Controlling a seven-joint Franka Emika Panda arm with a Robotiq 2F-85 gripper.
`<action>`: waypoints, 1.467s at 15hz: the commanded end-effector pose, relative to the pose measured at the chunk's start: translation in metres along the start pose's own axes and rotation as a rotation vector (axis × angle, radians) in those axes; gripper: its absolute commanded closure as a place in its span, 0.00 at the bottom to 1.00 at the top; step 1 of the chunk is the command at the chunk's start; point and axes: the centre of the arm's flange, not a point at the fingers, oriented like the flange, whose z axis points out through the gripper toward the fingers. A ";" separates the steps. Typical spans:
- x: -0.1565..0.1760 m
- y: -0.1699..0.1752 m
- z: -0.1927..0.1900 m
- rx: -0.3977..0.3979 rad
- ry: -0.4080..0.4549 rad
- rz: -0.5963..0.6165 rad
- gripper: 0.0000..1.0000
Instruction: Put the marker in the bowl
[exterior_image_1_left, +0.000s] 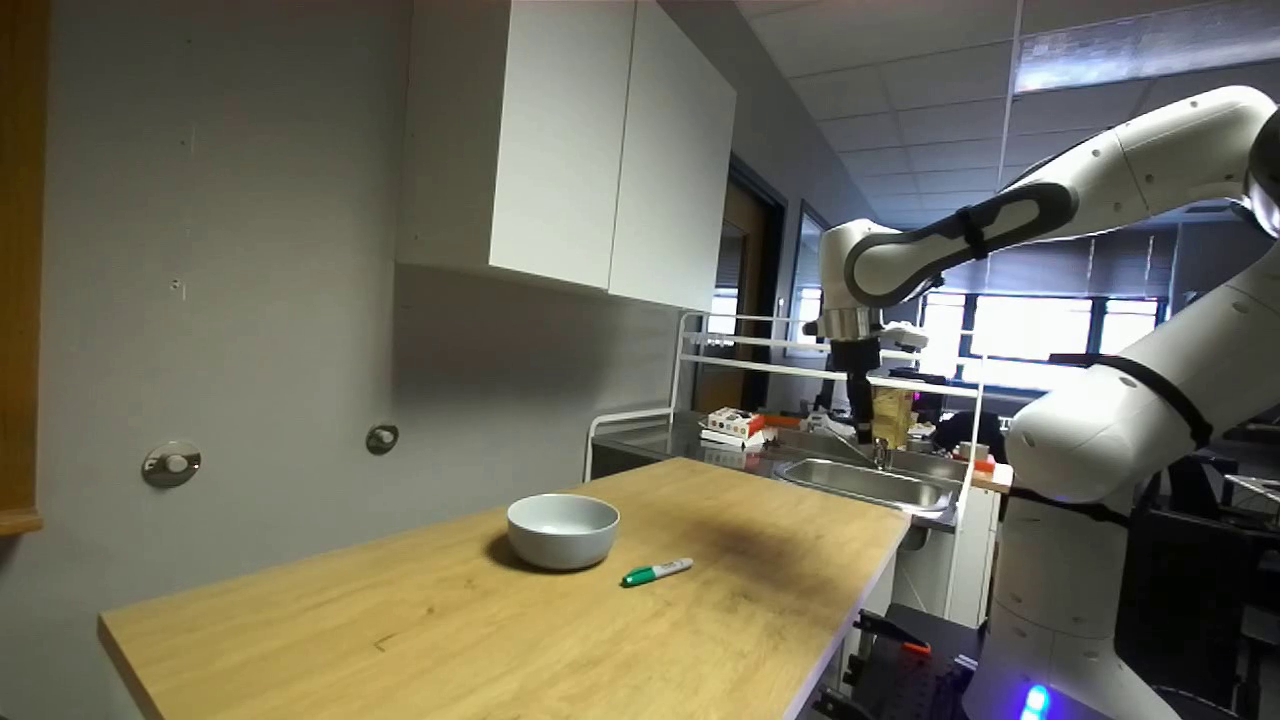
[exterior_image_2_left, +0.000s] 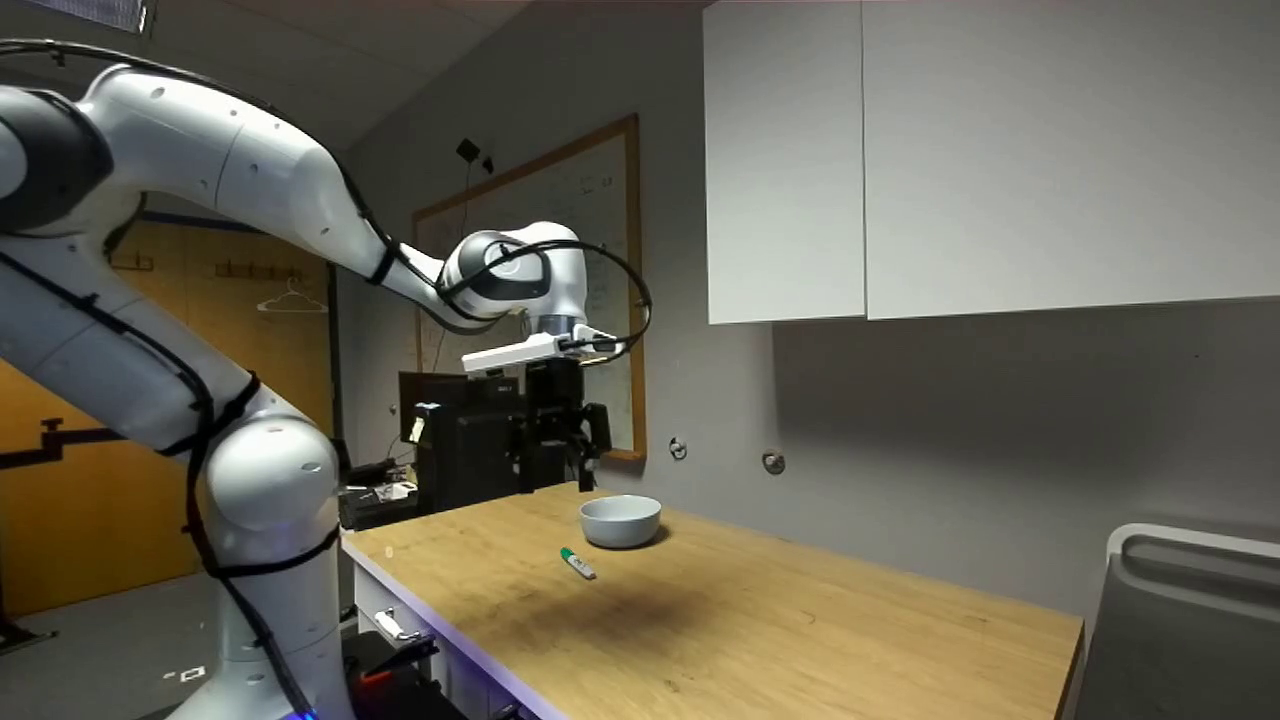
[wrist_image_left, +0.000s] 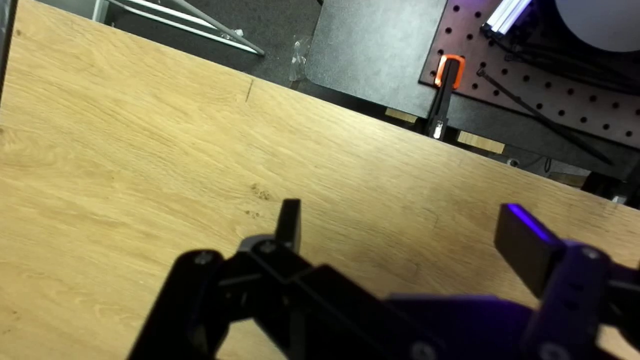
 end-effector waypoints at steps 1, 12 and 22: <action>0.023 -0.004 -0.004 -0.027 0.004 -0.035 0.00; 0.155 -0.098 -0.011 -0.175 -0.041 -0.407 0.00; 0.235 -0.167 -0.020 -0.100 0.026 -0.843 0.00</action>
